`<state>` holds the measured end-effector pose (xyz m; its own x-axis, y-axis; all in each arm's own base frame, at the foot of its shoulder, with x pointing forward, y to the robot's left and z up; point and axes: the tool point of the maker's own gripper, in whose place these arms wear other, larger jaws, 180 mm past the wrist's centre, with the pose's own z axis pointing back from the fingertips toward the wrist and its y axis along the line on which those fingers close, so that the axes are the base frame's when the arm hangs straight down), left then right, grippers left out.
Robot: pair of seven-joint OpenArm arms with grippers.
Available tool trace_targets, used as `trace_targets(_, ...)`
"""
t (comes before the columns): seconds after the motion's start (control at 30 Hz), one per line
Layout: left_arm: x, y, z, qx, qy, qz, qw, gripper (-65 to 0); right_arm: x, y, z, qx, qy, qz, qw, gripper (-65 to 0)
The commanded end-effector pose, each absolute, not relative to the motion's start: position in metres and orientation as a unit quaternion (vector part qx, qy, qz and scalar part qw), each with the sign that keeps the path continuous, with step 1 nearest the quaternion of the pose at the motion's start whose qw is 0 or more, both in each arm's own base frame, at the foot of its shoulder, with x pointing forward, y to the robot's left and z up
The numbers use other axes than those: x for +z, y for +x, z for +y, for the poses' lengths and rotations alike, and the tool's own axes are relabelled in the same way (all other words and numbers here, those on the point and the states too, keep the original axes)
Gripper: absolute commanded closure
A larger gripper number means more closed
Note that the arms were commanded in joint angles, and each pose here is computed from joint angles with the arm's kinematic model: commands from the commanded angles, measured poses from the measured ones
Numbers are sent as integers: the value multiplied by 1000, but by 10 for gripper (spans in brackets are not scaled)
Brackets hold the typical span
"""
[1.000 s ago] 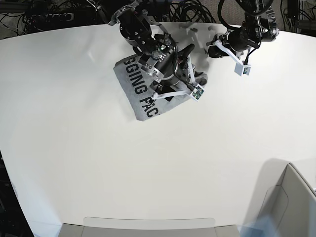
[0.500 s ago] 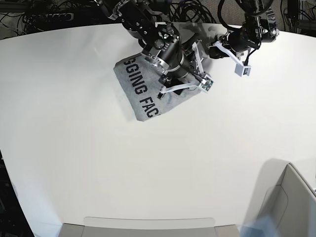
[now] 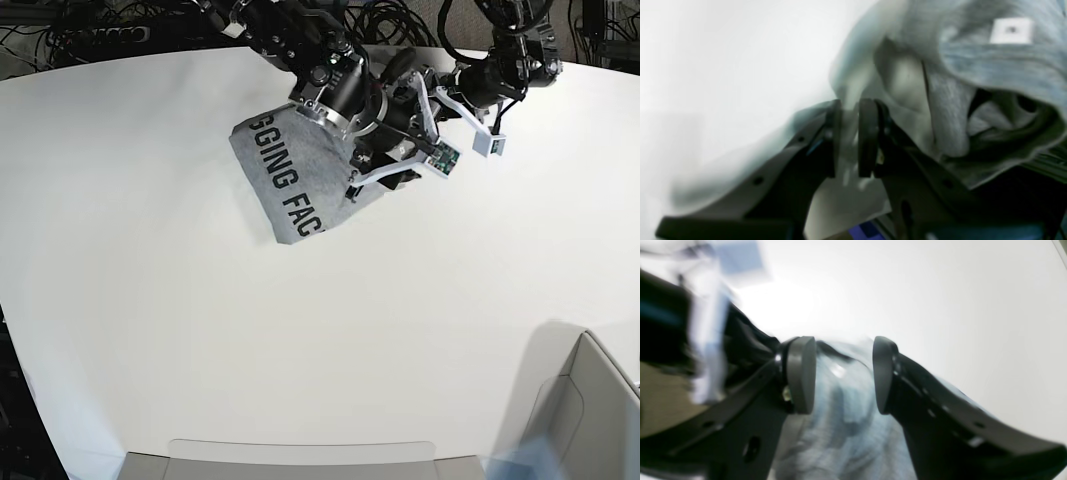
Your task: Fold the T-shirt properly
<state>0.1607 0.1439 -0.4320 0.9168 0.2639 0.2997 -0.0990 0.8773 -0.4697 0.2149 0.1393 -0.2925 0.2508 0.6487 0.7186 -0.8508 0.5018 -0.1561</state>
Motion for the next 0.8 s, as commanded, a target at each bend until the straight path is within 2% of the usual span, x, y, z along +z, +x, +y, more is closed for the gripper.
trace_targets(0.0, -432, 160, 155, 100, -210, -181, 955, -95, -261, 225, 146, 465, 148, -433, 758, -275)
trace_targets(0.07, -429, 161, 173, 121, -195, -193, 954, -95, -245, 235, 142, 450, 148, -461, 751, -275)
trace_targets(0.3, -378, 185, 207, 125, -149, -283, 939, -93, -250, 314, 33, 299, 74, -475, 824, -273)
trace_targets(0.4, -353, 197, 199, 96, -147, -319, 932, -92, -266, 314, 2, 303, 51, -457, 835, -230)
trace_targets(0.57, -353, 200, 142, 45, -221, -305, 925, -95, -299, 302, -36, 291, 41, -411, 863, -148)
trace_targets(0.77, -356, 189, 122, 38, -252, -288, 923, -96, -327, 292, -68, 248, 49, -371, 894, -141)
